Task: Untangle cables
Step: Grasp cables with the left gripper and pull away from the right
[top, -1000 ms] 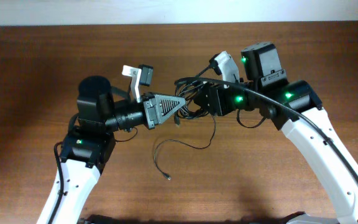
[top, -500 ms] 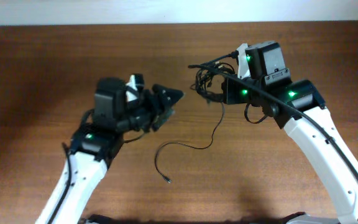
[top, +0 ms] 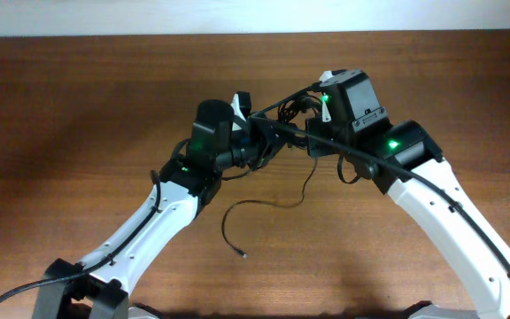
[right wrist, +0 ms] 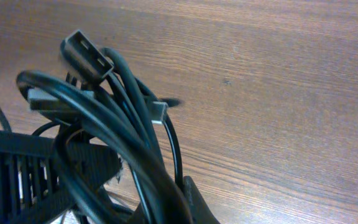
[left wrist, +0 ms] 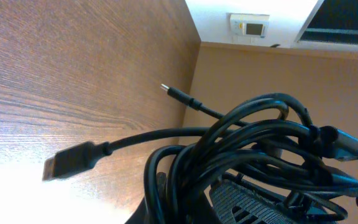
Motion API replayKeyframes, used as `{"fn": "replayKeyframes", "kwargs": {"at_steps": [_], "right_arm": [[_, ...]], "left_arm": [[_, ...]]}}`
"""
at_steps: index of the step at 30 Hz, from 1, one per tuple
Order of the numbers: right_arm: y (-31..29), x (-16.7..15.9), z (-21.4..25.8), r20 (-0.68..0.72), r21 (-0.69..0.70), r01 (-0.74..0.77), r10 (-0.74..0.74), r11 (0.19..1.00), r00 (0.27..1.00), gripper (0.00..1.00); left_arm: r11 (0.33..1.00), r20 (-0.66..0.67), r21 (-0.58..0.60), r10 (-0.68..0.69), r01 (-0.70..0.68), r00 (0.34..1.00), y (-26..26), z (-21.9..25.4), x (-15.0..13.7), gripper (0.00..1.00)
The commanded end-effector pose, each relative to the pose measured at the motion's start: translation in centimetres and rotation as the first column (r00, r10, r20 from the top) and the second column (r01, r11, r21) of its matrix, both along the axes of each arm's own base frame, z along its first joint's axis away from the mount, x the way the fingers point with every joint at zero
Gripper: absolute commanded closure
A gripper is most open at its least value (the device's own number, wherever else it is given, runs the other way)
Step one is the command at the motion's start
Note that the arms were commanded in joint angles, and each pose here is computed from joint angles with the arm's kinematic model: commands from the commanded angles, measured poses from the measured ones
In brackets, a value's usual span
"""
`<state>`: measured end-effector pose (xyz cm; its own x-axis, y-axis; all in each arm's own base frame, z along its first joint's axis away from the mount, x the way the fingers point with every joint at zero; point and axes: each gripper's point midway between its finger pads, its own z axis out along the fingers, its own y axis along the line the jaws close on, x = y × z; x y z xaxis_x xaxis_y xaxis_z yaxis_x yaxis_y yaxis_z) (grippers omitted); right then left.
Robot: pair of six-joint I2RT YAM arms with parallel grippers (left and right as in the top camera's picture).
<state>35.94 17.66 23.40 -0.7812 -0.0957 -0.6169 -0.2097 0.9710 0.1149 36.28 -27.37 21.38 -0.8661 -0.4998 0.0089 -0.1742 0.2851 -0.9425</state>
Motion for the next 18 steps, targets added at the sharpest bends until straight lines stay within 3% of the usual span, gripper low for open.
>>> {"fn": "replayKeyframes", "kwargs": {"at_steps": [1,3,6,7,8,9,11,13,15,17,18], "right_arm": [[-2.3,1.1,0.4,0.036,-0.041,0.093,-0.092,0.995,0.995,0.96],[-4.3,1.9,0.4,0.024,-0.009,0.177,-0.177,0.984,0.984,0.96],[-4.6,2.8,1.4,-0.068,0.294,0.096,-0.080,0.951,0.994,0.95],[-4.3,2.4,1.9,-0.072,0.359,0.019,0.007,0.933,0.997,0.91],[-4.8,2.2,1.6,-0.088,0.350,0.026,0.005,0.936,0.996,0.83],[-5.7,2.0,0.8,-0.108,0.302,0.054,-0.023,0.952,0.994,0.74],[-5.8,1.1,0.1,-0.153,0.293,0.066,-0.022,0.954,0.988,0.73],[-4.9,-0.5,-0.2,-0.215,0.331,0.039,0.035,0.943,0.976,0.74],[-2.2,-2.3,0.9,-0.207,0.454,-0.104,0.217,0.885,0.954,0.96],[-0.7,-3.3,2.0,-0.157,0.518,-0.212,0.336,0.829,0.929,0.96],[0.3,-4.3,2.9,-0.072,0.538,-0.350,0.456,0.766,0.887,0.96]], "left_arm": [[0.998,-0.037,0.020,-0.054,0.055,0.998,-0.4,-1.0,-1.1,1.00],[0.988,-0.055,0.070,-0.132,0.136,0.990,-0.4,-2.4,-2.6,1.00],[0.956,-0.007,0.108,-0.273,0.273,0.962,-0.7,-3.0,-4.6,1.00],[0.944,0.059,0.114,-0.319,0.311,0.946,-1.1,-2.4,-4.8,1.00],[0.936,0.123,0.100,-0.347,0.336,0.930,-1.5,-1.3,-4.7,1.00],[0.913,0.305,0.083,-0.404,0.399,0.862,-2.4,1.6,-4.8,1.00],[0.901,0.433,0.113,-0.424,0.419,0.795,-2.8,3.1,-4.7,1.00],[0.894,0.490,0.159,-0.440,0.419,0.753,-2.8,3.1,-4.6,1.00],[0.899,0.556,0.159,-0.423,0.408,0.715,-2.9,4.5,-4.3,1.00],[0.908,0.608,0.159,-0.399,0.387,0.687,-2.7,5.6,-3.7,1.00],[0.918,0.578,0.160,-0.385,0.363,0.719,-1.6,4.9,-2.9,1.00]]}}
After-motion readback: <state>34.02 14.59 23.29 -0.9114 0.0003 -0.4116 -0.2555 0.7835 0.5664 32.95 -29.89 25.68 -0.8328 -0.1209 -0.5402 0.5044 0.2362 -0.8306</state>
